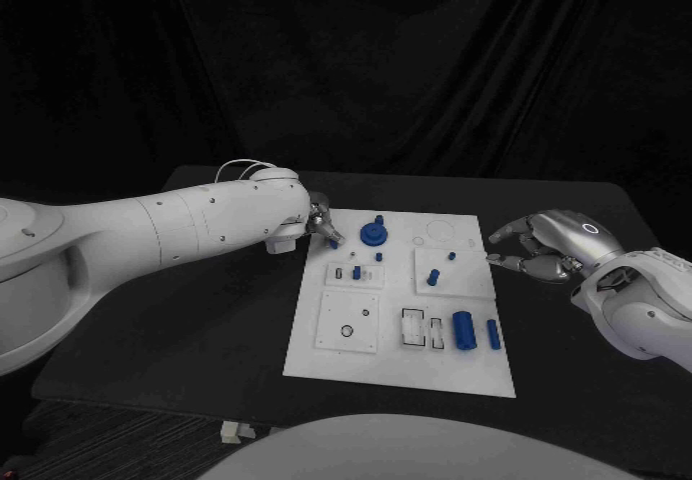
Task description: Assemble the parts on the task board
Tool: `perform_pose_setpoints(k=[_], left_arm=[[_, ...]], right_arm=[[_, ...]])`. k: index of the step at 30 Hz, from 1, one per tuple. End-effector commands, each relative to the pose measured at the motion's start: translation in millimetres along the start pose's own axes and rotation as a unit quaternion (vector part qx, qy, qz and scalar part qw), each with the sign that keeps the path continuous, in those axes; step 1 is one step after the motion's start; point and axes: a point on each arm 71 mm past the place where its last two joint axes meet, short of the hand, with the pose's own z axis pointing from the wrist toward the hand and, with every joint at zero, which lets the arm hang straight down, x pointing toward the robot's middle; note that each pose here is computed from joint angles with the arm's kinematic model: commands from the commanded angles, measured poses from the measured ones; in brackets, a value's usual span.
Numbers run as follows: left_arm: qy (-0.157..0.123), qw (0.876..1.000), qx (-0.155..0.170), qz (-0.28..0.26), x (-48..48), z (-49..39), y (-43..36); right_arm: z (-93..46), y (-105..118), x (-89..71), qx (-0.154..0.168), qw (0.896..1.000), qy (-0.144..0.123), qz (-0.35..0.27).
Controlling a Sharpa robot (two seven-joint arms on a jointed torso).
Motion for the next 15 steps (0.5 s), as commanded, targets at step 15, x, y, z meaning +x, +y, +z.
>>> perform_pose_setpoints(k=[15], left_arm=[[-0.005,1.000,0.015,-0.007,2.3,-5.6,6.5]], right_arm=[[-1.4,-2.0,1.5,0.005,1.000,0.005,-0.003]])
